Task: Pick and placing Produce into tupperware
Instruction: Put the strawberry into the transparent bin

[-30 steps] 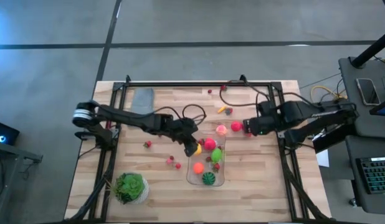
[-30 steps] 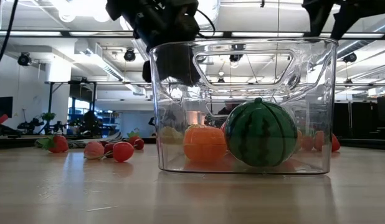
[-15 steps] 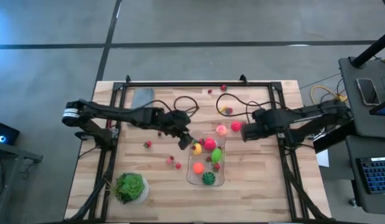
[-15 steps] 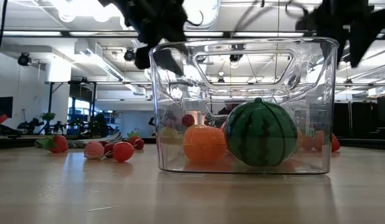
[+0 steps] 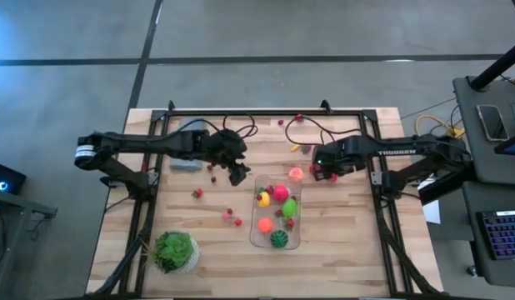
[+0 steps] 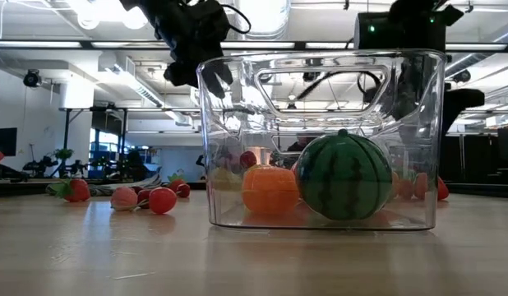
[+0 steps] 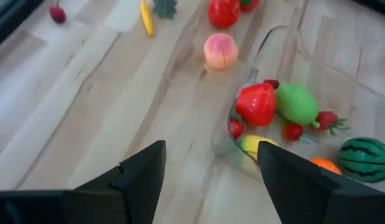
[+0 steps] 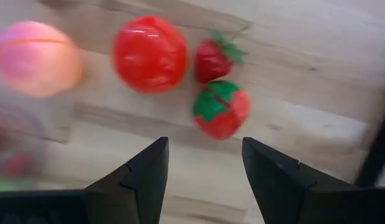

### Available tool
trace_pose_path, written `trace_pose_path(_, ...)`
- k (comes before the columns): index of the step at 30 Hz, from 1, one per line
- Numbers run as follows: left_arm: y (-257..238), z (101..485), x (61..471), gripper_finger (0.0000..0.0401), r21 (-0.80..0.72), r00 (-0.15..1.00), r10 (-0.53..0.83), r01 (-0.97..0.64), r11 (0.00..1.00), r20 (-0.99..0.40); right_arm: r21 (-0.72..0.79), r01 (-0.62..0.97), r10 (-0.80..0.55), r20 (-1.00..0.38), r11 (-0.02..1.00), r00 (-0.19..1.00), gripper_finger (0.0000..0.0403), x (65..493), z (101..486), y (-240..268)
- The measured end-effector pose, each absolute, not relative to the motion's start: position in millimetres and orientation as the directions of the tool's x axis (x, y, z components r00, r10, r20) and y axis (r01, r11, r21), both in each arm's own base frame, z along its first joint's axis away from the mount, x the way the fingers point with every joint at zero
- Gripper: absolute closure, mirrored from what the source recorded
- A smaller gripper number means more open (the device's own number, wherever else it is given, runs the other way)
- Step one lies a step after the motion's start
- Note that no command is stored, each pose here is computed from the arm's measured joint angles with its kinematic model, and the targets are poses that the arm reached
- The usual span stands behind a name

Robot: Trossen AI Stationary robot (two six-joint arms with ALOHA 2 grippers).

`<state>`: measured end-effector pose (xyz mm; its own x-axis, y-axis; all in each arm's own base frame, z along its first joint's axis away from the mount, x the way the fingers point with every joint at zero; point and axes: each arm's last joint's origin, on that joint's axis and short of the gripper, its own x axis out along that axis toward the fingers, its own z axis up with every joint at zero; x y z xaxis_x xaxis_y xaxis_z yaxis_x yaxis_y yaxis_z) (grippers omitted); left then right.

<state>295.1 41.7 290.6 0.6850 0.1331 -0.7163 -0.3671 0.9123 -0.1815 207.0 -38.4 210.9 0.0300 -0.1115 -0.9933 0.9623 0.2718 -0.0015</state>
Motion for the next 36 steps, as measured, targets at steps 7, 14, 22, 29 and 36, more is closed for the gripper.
trace_pose_path(7,47,288,295,0.0162,-0.157,0.672,0.143,-0.365,0.918,-0.726,-0.041,0.953,-0.104,-0.994,0.299,-0.011,0.0201,199,198,-41)
trace_pose_path(14,55,288,294,0.0162,-0.145,0.669,0.162,-0.38,0.914,-0.725,-0.039,0.953,-0.106,-0.994,0.302,-0.007,0.0151,197,185,-41)
trace_pose_path(22,59,288,293,0.0162,-0.147,0.667,0.172,-0.394,0.907,-0.725,-0.029,0.96,-0.153,-0.988,0.278,0.015,0.01,197,181,-48)
trace_pose_path(29,59,288,293,0.0162,-0.155,0.667,0.173,-0.402,0.903,-0.725,-0.047,0.967,-0.117,-0.993,0.252,-0.018,0.0102,186,168,-59)
trace_pose_path(36,59,289,293,0.0162,-0.165,0.667,0.173,-0.411,0.897,-0.724,0.006,0.959,-0.111,-0.993,0.284,0.039,0.0106,189,163,-60)
